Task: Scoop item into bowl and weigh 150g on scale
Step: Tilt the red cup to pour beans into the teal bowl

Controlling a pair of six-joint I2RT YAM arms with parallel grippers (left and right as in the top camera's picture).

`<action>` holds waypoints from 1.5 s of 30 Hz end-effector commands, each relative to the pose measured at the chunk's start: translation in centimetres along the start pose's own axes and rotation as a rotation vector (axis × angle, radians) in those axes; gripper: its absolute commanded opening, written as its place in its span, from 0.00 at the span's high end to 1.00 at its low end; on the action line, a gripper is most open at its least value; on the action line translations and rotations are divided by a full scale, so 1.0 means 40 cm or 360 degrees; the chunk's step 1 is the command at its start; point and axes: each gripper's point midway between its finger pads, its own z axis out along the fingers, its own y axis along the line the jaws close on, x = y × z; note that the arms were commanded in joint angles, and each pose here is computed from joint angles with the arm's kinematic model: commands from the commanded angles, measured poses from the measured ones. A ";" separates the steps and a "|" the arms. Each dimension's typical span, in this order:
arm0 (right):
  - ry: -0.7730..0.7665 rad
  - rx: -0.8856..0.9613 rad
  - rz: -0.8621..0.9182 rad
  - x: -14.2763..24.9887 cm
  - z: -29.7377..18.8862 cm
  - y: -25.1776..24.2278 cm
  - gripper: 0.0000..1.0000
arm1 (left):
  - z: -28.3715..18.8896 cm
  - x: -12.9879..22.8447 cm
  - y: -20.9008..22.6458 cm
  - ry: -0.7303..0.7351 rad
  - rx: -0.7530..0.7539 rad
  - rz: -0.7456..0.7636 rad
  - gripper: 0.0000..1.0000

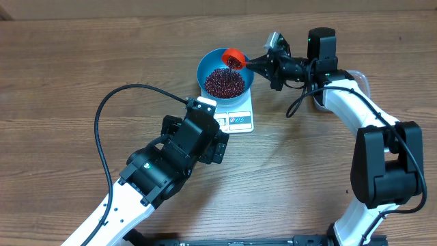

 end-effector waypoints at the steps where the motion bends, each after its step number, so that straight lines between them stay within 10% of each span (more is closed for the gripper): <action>1: 0.0012 -0.0005 -0.0157 0.012 0.002 0.001 0.96 | 0.006 0.003 0.009 0.0009 -0.0019 0.0005 0.01; 45: 0.0023 -0.0016 -0.0375 0.018 0.002 0.005 0.96 | 0.006 0.003 0.009 0.0009 -0.0019 0.0005 0.01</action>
